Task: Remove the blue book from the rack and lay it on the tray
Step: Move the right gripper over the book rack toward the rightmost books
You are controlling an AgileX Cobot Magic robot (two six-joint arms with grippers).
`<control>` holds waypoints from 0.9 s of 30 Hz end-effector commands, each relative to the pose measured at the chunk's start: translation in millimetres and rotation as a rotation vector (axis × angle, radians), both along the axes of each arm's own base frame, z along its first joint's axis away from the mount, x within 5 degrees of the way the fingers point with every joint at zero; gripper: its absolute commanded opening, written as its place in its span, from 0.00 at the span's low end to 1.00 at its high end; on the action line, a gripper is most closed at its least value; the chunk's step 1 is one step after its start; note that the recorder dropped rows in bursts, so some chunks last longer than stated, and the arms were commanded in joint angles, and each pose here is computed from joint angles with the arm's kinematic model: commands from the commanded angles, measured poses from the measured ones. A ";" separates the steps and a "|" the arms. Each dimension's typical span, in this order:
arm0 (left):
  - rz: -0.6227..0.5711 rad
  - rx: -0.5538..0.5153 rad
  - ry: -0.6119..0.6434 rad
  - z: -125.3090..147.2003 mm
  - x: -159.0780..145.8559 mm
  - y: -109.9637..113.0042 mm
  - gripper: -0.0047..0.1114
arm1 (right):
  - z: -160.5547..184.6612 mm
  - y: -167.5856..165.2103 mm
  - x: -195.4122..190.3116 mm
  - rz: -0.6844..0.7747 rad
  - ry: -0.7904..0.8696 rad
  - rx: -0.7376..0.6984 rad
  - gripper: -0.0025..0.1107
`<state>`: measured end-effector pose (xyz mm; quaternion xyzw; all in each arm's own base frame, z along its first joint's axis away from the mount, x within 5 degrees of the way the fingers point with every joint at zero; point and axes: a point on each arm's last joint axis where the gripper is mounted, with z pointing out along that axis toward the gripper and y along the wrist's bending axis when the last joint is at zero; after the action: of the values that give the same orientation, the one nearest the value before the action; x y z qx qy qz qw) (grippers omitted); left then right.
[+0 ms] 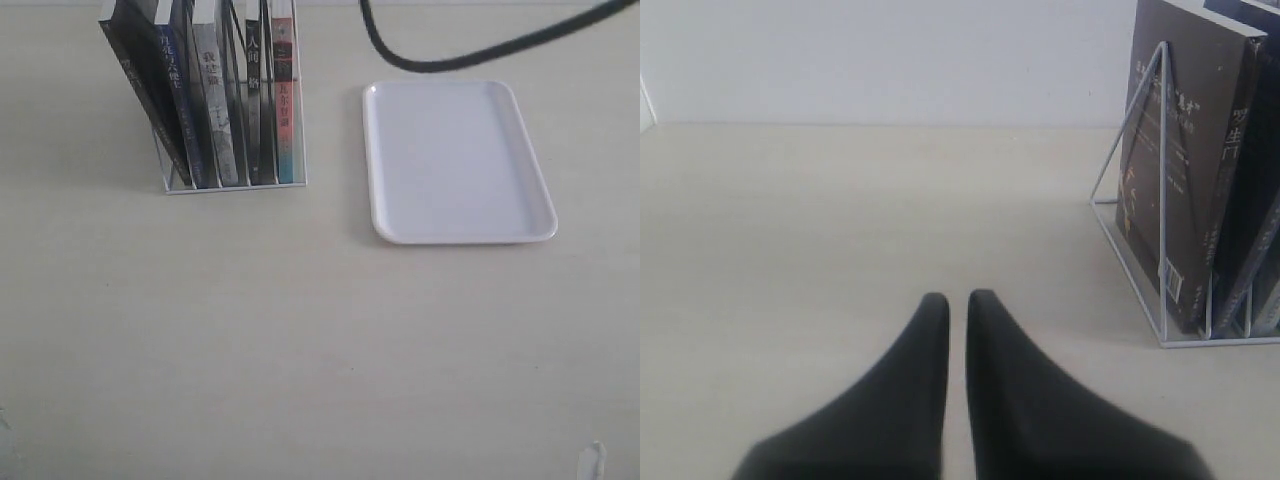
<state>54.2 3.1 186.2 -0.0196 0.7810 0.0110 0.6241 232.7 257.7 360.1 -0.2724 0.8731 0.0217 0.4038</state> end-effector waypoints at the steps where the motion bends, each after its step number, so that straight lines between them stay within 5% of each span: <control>1: -0.009 0.004 -0.004 -0.6 0.1 -0.4 0.09 | 5.8 2.0 20.6 -0.115 0.098 0.118 0.02; 8: -0.009 0.004 -0.004 -0.6 0.1 -0.4 0.09 | 10.4 8.8 49.3 -0.153 0.138 0.143 0.08; 13: -0.009 0.004 -0.004 -0.6 0.1 -0.4 0.09 | -1.5 22.6 59.2 -0.138 0.153 0.156 0.39; 27: -0.009 0.004 -0.004 -0.6 0.1 -0.4 0.09 | -41.6 41.0 72.8 -0.145 0.228 0.121 0.38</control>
<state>54.2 3.1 186.2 -0.0196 0.7810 0.0110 0.6241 303.4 298.1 318.5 -0.1792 0.9290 0.0741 0.3152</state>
